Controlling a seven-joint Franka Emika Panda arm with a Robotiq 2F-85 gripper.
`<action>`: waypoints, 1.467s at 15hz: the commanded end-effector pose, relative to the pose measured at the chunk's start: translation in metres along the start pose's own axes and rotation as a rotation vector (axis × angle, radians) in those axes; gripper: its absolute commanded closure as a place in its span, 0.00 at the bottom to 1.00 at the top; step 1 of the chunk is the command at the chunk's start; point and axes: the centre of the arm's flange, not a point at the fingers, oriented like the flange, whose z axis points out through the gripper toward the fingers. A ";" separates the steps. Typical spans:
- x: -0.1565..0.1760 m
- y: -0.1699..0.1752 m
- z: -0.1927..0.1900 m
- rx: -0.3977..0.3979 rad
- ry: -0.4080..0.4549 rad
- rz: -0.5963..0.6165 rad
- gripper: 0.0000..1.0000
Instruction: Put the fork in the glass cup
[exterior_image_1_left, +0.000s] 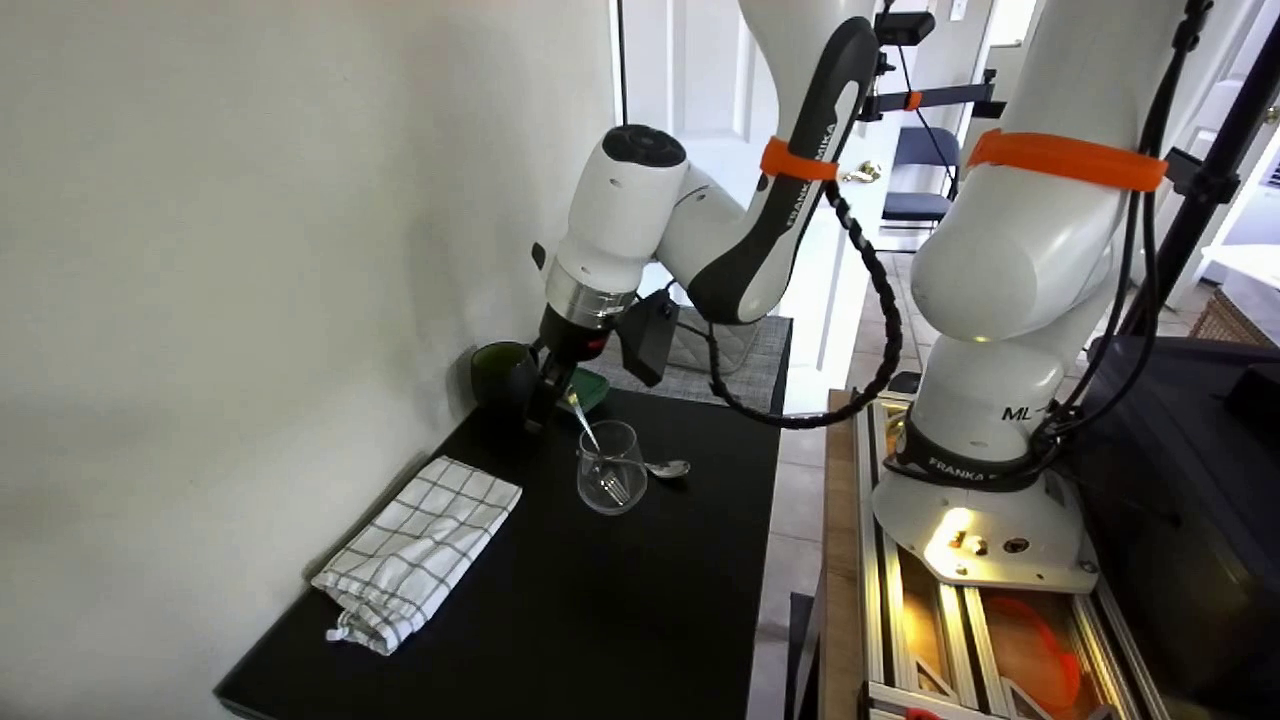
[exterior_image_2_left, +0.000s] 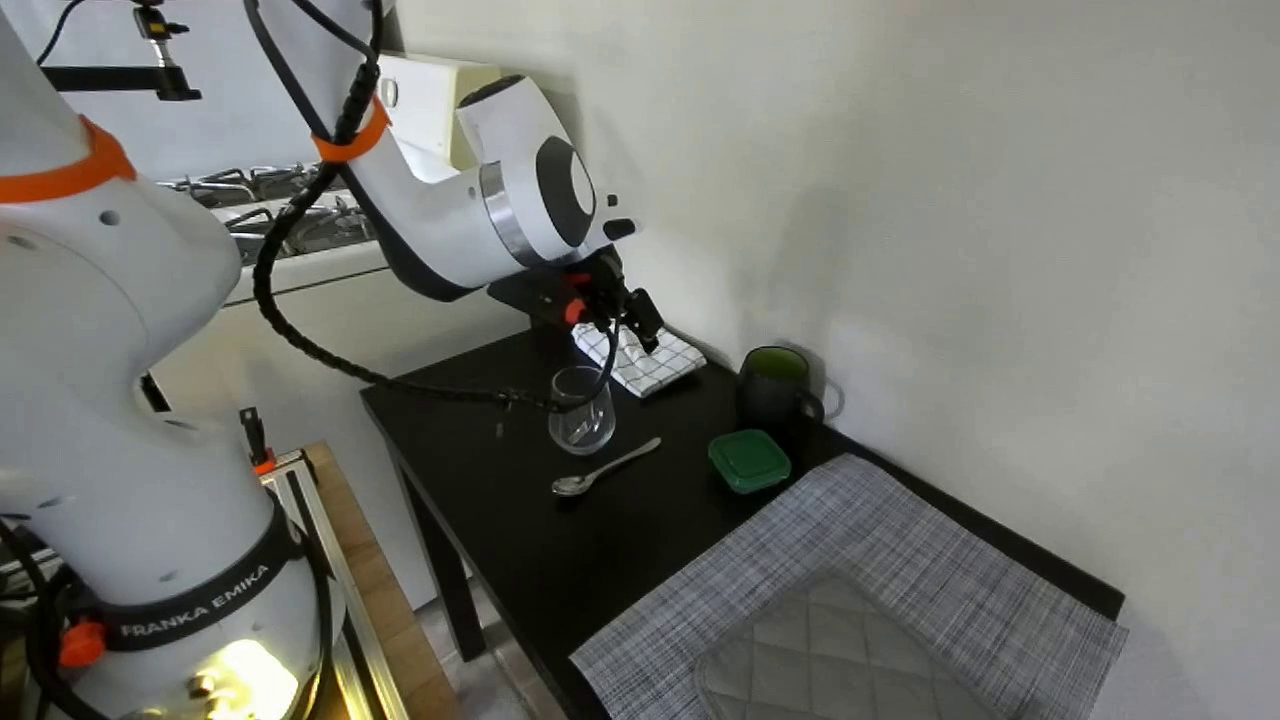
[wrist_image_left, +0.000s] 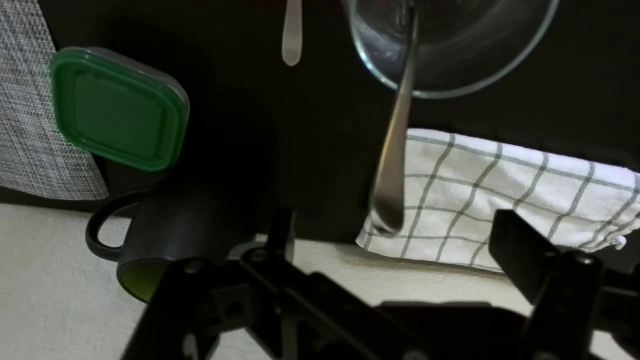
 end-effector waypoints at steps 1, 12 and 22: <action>0.027 0.017 -0.068 -0.011 -0.074 -0.006 0.00; 0.069 0.022 -0.075 -0.021 -0.174 0.037 0.00; 0.098 0.068 -0.191 -0.066 -0.438 0.069 0.00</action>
